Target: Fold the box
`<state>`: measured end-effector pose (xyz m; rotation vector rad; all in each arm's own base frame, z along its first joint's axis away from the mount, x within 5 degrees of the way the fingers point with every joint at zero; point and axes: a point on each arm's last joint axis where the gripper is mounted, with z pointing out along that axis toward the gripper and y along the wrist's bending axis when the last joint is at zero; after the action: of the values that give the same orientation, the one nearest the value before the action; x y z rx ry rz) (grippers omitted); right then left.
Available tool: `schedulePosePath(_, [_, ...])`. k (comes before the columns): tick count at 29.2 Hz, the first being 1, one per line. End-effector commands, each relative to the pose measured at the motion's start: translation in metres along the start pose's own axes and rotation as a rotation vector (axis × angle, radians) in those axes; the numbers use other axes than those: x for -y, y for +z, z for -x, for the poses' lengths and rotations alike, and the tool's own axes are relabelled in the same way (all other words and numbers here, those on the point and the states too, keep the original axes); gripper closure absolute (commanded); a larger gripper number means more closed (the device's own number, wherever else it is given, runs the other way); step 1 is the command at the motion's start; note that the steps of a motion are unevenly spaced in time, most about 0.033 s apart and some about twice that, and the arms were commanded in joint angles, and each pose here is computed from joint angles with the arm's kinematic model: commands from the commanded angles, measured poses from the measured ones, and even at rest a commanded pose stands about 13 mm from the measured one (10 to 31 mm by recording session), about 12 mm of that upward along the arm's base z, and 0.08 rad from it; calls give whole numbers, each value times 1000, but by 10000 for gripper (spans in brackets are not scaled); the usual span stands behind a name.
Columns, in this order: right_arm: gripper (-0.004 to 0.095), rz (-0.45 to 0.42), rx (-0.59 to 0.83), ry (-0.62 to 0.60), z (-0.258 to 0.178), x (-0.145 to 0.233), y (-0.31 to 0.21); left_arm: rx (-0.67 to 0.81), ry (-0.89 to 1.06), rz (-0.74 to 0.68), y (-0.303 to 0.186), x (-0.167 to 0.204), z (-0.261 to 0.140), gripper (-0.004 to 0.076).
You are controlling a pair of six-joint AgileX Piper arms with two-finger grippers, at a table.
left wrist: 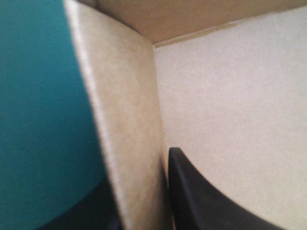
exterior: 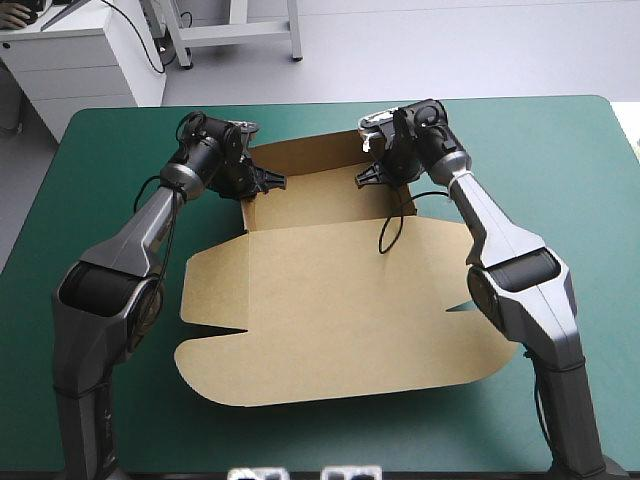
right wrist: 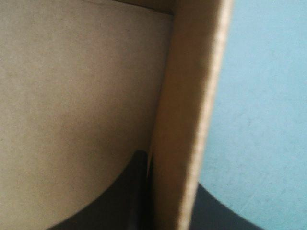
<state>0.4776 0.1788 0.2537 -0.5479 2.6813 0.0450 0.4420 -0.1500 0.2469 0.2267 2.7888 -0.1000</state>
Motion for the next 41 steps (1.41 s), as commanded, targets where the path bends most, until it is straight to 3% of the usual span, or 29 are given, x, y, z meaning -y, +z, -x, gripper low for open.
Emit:
schedulePosePath(1, [631,98,22,-98,1,-12,-13,-52,55,-73,1,16,-8,447])
schedulePosePath(4, [432,78,31,-102,2,-8,-18,-69,61,-60,0,15,-9,313])
schedulePosePath(7, [392,79,50,-90,3,-3,-27,-77,62,-54,-5,14,-8,245])
schedulePosePath(13, [392,42,107,-85,5,9,-57,-54,50,-29,-35,13,3,241])
schedulePosePath(22, [392,22,191,-69,7,22,-95,105,53,-40,-87,13,16,241])
schedulePosePath(33, [392,28,198,-101,8,28,-93,169,60,-21,-79,12,24,241])
schedulePosePath(41, [392,73,123,-78,7,29,-51,89,63,-17,-48,13,23,240])
